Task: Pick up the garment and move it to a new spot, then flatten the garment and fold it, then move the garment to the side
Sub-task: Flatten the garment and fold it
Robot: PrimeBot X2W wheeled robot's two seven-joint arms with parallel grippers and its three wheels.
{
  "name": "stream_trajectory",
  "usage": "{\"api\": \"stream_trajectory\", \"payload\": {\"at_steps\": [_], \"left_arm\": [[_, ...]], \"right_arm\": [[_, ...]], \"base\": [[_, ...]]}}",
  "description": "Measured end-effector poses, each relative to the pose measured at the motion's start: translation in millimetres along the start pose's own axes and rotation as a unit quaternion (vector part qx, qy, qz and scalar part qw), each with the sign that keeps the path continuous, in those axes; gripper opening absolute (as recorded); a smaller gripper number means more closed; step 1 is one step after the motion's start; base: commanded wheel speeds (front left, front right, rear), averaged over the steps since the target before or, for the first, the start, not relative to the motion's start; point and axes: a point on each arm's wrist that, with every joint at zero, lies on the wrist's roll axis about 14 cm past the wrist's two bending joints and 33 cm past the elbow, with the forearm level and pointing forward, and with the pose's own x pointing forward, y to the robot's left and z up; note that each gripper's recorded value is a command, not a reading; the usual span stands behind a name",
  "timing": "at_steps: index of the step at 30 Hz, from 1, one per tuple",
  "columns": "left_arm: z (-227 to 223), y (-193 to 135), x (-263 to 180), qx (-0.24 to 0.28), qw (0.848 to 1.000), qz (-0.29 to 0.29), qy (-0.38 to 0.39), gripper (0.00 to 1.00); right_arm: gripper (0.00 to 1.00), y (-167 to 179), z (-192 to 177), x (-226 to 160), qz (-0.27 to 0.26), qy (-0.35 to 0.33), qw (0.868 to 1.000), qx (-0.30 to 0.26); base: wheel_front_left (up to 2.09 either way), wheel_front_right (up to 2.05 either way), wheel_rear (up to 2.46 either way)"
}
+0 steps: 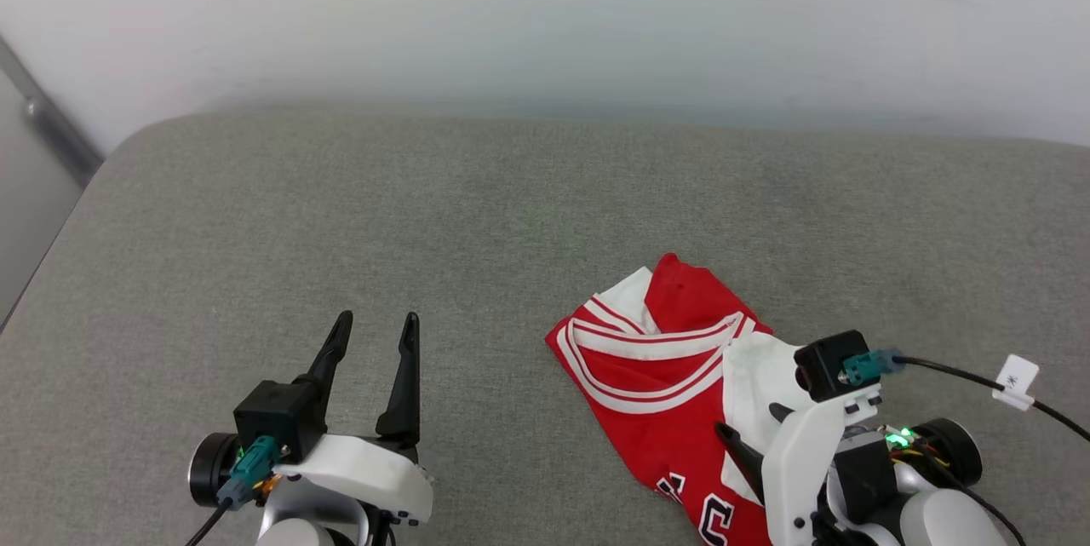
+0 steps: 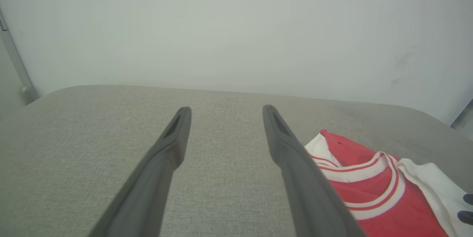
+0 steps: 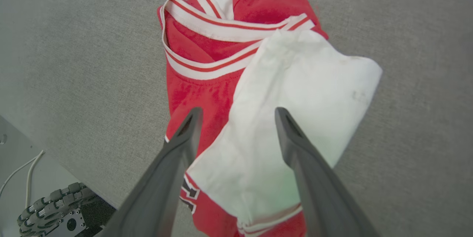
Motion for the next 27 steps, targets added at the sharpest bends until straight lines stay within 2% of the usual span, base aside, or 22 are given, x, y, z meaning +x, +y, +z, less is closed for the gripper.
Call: {"api": "stream_trajectory", "payload": {"at_steps": [7,8,9,10,16,19,24,27], "left_arm": [[-11,10,2,-0.002,1.0,0.015,0.012,1.0],[-13,11,2,-0.002,1.0,0.017,0.014,1.0],[-14,12,2,-0.003,1.0,0.019,0.017,1.0],[-16,12,3,-0.003,1.0,0.02,0.018,1.0],[-18,8,9,-0.005,1.0,0.013,0.018,1.0],[-18,1,13,-0.006,1.0,0.002,0.016,1.0],[-17,-7,16,-0.009,1.0,-0.009,0.015,1.0],[-18,-10,17,-0.011,1.0,-0.014,0.016,1.0]], "right_arm": [[1.0,0,-16,23,0.015,0.079,0.996,-0.038],[0.69,-3,-19,24,0.013,0.087,0.995,-0.039],[0.2,-3,-21,25,0.013,0.093,0.995,-0.037],[0.0,-5,-21,25,0.012,0.094,0.995,-0.038],[0.0,-24,-1,21,-0.012,0.056,0.998,-0.036],[0.0,-53,23,7,-0.054,0.003,0.998,-0.017],[0.0,-108,33,-19,-0.131,-0.053,0.989,0.044],[0.0,-133,6,-29,-0.164,-0.053,0.979,0.11]], "base": [[0.0,0.0,0.0],[0.0,0.0,0.0],[0.0,0.0,0.0],[0.0,0.0,0.0],[0.0,0.0,0.0],[0.0,0.0,0.0],[0.0,0.0,0.0],[0.0,0.0,0.0]]}}
